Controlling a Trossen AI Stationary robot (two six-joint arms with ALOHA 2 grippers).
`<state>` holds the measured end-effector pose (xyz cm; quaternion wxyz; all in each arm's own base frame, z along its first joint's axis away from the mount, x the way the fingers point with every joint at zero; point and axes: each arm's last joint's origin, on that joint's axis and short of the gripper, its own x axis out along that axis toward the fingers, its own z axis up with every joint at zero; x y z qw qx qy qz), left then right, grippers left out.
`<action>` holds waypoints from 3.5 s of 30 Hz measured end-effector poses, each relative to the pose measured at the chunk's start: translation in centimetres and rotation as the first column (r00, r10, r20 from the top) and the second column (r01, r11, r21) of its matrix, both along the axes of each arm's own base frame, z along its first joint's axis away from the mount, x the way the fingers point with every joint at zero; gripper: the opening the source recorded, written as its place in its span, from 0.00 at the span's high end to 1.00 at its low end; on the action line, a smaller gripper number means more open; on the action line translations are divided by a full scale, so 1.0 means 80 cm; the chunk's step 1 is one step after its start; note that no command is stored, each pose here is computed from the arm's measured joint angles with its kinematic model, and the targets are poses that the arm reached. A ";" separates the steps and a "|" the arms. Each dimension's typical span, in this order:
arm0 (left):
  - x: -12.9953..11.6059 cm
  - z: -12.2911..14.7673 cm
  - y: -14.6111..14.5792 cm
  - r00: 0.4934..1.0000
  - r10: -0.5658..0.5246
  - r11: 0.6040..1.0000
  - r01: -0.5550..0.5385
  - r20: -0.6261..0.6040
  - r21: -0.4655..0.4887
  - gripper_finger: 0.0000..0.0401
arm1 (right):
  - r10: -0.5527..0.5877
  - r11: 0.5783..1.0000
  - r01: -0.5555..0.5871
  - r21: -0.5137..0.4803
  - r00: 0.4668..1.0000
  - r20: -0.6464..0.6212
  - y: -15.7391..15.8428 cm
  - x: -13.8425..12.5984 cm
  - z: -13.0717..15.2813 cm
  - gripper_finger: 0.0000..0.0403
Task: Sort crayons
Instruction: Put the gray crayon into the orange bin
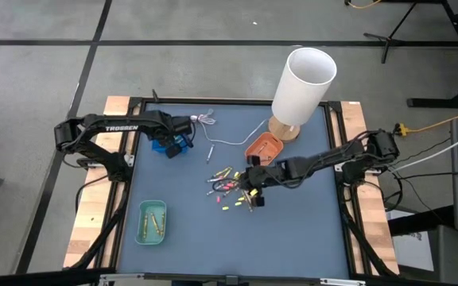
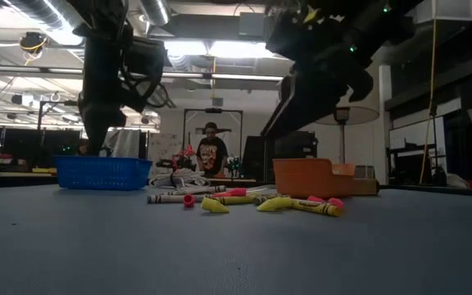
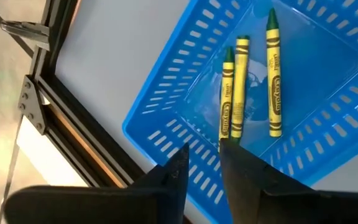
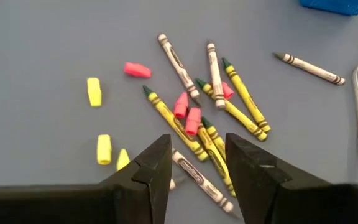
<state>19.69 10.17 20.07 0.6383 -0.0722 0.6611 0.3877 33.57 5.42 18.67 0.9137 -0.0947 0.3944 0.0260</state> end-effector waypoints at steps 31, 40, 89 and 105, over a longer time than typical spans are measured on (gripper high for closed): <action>0.010 -0.005 0.001 0.996 -0.008 1.000 0.007 0.085 0.019 0.82 | 0.193 0.959 -0.223 -0.174 0.966 -0.174 -0.019 0.006 -0.043 0.63; 0.011 -0.005 0.001 0.996 -0.010 1.000 0.009 0.094 0.016 0.82 | 0.247 0.931 -0.287 -0.226 0.950 -0.191 -0.019 0.006 -0.044 0.63; 0.012 -0.004 0.001 0.994 -0.011 1.000 0.009 0.112 0.016 0.82 | 0.271 0.944 -0.314 -0.100 0.912 -0.306 -0.016 0.005 -0.083 0.96; 0.012 -0.004 0.001 0.994 -0.011 1.000 0.009 0.112 0.017 0.82 | 0.261 0.944 -0.307 -0.118 0.918 -0.299 -0.012 0.034 -0.042 0.94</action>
